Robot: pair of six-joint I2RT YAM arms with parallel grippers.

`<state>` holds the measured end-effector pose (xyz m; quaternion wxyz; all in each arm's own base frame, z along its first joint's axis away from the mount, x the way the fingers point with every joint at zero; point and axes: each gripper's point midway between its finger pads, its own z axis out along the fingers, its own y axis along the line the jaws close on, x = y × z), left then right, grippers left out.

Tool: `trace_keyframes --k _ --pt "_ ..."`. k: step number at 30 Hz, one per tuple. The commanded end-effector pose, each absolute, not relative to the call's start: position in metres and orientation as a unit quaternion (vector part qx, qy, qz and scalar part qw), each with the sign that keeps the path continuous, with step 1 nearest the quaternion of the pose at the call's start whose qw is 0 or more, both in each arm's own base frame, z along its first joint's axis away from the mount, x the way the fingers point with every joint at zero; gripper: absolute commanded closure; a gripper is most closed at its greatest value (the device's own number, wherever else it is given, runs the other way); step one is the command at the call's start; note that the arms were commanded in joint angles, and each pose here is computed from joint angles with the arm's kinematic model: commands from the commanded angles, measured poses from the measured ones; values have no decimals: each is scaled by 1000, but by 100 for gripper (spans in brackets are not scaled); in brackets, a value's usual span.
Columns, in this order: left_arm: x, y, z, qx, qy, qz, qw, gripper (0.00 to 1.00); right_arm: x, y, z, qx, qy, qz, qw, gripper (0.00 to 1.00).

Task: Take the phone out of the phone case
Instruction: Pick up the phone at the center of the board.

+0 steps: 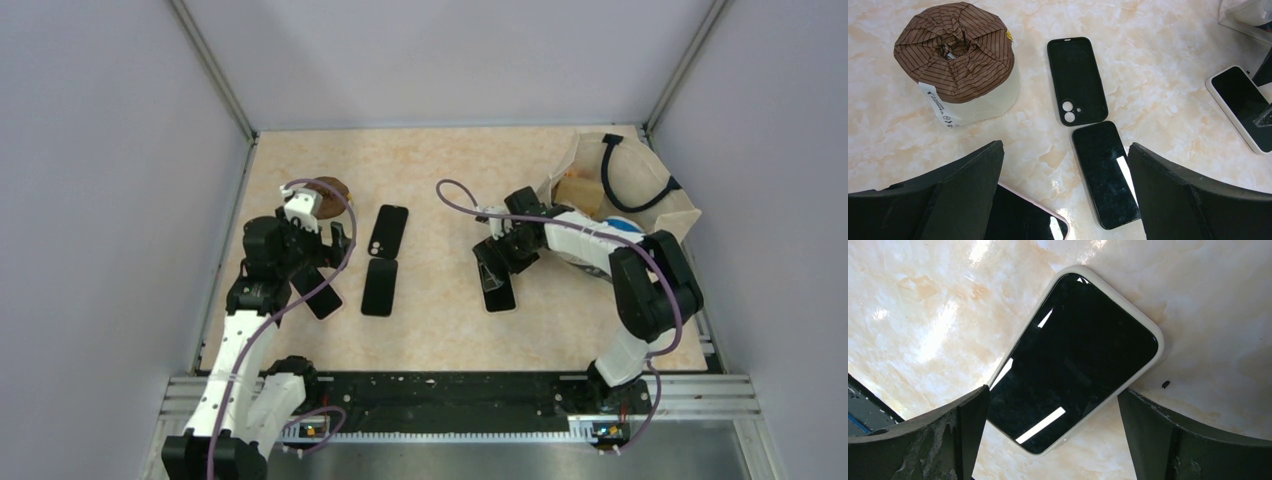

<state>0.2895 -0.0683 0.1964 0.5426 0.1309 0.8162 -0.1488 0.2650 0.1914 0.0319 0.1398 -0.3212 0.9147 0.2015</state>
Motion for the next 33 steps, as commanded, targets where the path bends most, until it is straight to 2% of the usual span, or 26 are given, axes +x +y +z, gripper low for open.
trace_keyframes --k 1,11,33 --pt "295 -68 210 137 797 -148 569 1 269 215 30 -347 900 216 151 3" --pt "296 -60 209 126 800 -142 569 1 253 235 23 -411 880 172 168 3" --pt "298 -53 210 110 801 -141 572 1 235 220 -8 -409 892 95 165 2"
